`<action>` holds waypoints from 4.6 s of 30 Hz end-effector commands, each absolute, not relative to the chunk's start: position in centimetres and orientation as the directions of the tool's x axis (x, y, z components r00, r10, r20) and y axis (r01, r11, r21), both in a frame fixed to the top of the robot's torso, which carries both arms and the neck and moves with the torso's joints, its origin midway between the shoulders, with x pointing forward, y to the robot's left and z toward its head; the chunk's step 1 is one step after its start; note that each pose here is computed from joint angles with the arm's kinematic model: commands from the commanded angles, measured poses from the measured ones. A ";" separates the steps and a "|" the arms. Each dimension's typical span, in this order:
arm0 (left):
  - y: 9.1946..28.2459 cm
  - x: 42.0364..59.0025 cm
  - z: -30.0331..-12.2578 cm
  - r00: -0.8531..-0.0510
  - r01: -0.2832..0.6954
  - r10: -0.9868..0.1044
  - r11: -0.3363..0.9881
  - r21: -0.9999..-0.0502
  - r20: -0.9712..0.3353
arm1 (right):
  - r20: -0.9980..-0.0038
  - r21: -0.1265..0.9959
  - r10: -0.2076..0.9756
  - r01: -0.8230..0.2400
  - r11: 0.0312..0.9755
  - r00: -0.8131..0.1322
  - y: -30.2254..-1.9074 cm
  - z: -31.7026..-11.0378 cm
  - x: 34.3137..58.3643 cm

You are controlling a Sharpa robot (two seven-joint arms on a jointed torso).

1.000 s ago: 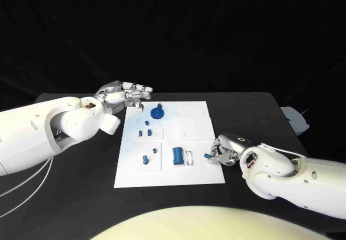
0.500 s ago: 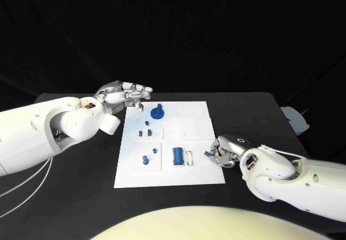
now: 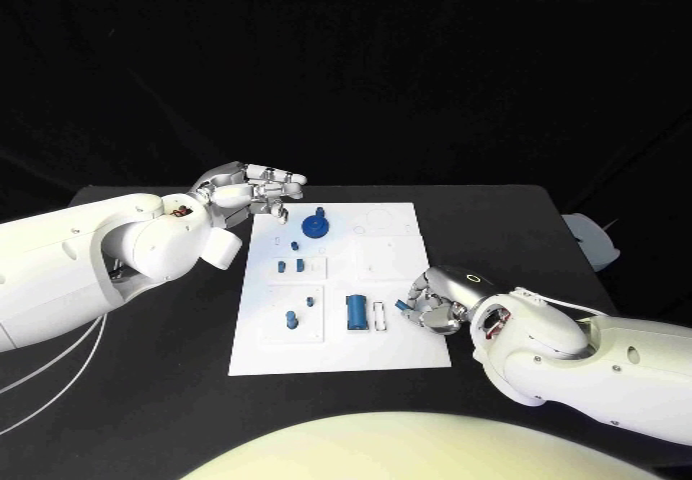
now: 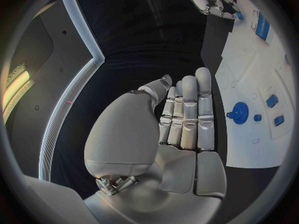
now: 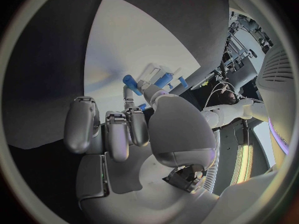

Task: Assemble the parts on the task board

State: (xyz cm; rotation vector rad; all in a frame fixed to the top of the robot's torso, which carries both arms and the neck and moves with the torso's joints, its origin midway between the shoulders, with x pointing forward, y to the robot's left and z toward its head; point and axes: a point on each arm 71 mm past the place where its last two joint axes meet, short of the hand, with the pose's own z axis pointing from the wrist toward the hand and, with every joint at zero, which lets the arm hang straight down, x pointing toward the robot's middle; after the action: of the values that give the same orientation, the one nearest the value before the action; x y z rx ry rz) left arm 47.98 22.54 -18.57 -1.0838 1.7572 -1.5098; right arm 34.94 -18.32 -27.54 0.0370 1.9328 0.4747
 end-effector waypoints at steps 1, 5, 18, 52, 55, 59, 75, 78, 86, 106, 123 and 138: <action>22.2 47.9 -18.5 -0.525 -0.205 -0.847 0.028 -0.978 0.086 | -0.866 0.376 0.284 -0.162 0.912 -0.412 -17.9 -27.6 35.1; 22.2 47.9 -18.5 -0.526 -0.205 -0.846 0.028 -0.978 0.086 | -0.855 0.390 0.293 -0.159 0.907 -0.427 -17.1 -27.8 35.3; 22.0 47.8 -18.4 -0.530 -0.205 -0.843 0.027 -0.978 0.088 | -0.821 0.413 0.297 -0.148 0.898 -0.488 -15.1 -29.1 35.6; 22.1 47.8 -18.5 -0.529 -0.207 -0.844 0.030 -0.978 0.087 | -0.826 0.397 0.273 -0.165 0.903 -0.493 -14.9 -29.3 35.6; 22.1 47.8 -18.5 -0.528 -0.208 -0.845 0.030 -0.978 0.086 | -0.827 0.394 0.271 -0.166 0.904 -0.492 -14.9 -29.3 35.7; 22.1 47.8 -18.5 -0.528 -0.208 -0.845 0.030 -0.978 0.086 | -0.828 0.396 0.272 -0.168 0.903 -0.490 -14.9 -29.3 35.7; 22.3 47.8 -18.5 -0.527 -0.210 -0.845 0.033 -0.977 0.085 | -0.841 0.410 0.285 -0.198 0.890 -0.460 -15.8 -28.3 34.9; 22.3 47.8 -18.5 -0.526 -0.210 -0.846 0.033 -0.977 0.085 | -0.837 0.411 0.280 -0.203 0.889 -0.469 -16.0 -28.2 34.5; 22.4 47.8 -18.5 -0.526 -0.210 -0.846 0.033 -0.977 0.084 | -0.826 0.403 0.256 -0.208 0.891 -0.503 -16.3 -28.5 33.8; 22.3 47.8 -18.5 -0.527 -0.208 -0.846 0.032 -0.978 0.084 | -0.828 0.391 0.254 -0.191 0.900 -0.501 -16.2 -29.4 33.9; 22.3 47.8 -18.5 -0.527 -0.208 -0.845 0.032 -0.978 0.085 | -0.840 0.376 0.249 -0.186 0.908 -0.482 -16.2 -29.7 35.1; 22.5 47.8 -18.5 -0.523 -0.209 -0.848 0.034 -0.977 0.083 | -0.831 0.380 0.236 -0.205 0.902 -0.503 -16.0 -29.7 35.1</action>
State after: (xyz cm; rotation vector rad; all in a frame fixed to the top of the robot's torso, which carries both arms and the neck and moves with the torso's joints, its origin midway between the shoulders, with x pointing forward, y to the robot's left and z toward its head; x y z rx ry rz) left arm 47.83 22.68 -18.58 -1.0860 1.7670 -1.5058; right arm 35.19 -16.13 -29.85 0.0390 2.0254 0.5210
